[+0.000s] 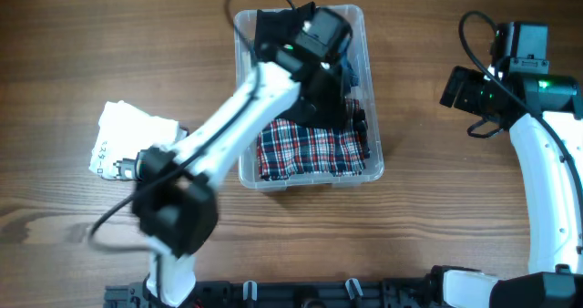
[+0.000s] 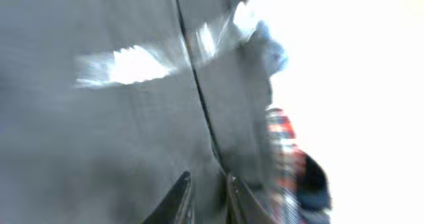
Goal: Pack container
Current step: 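Press the black garment down in the bin, then release with the left gripper, then move the left gripper to the white graphic t-shirt and grasp it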
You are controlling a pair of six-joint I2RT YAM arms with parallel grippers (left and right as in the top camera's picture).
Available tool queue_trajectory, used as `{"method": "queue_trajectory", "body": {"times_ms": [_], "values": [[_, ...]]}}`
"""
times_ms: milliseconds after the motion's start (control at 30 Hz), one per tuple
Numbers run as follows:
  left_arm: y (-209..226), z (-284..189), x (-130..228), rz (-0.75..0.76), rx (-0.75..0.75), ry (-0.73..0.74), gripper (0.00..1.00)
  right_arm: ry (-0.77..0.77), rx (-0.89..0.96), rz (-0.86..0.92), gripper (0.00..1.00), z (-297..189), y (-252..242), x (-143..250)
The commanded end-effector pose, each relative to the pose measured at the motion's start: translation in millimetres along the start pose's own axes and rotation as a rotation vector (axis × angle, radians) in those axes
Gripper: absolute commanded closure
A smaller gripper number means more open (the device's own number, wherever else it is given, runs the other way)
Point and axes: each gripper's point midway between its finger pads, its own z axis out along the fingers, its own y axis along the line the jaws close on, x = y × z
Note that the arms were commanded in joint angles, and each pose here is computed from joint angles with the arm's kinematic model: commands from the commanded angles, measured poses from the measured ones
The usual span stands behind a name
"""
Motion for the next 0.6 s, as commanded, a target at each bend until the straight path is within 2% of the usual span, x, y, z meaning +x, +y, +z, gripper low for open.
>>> {"method": "queue_trajectory", "body": {"times_ms": [0,100,200,267,367,567], "values": [[44.1,-116.8,-44.2,-0.106,-0.008,-0.239,0.77,-0.029,-0.004,-0.003,0.0,-7.8,-0.5,-5.7],[102.4,-167.4,-36.4,-0.232,-0.072,-0.265,0.66,-0.029,-0.004,-0.003,0.0,-7.8,-0.5,-5.7],[156.2,-193.5,-16.1,-0.392,-0.151,-0.236,0.34,-0.029,-0.004,-0.003,0.0,-7.8,-0.5,-5.7],[186.7,-202.3,1.2,-0.47,-0.207,-0.19,0.18,-0.029,-0.004,-0.003,0.0,-7.8,-0.5,-5.7],[235.9,-210.8,31.9,-0.614,-0.297,-0.1,0.15,-0.029,-0.004,-0.003,0.0,-7.8,-0.5,-5.7],[305.5,-214.4,70.0,-0.92,-0.403,-0.055,0.14,-0.029,-0.004,-0.003,0.0,-7.8,-0.5,-5.7]]}}
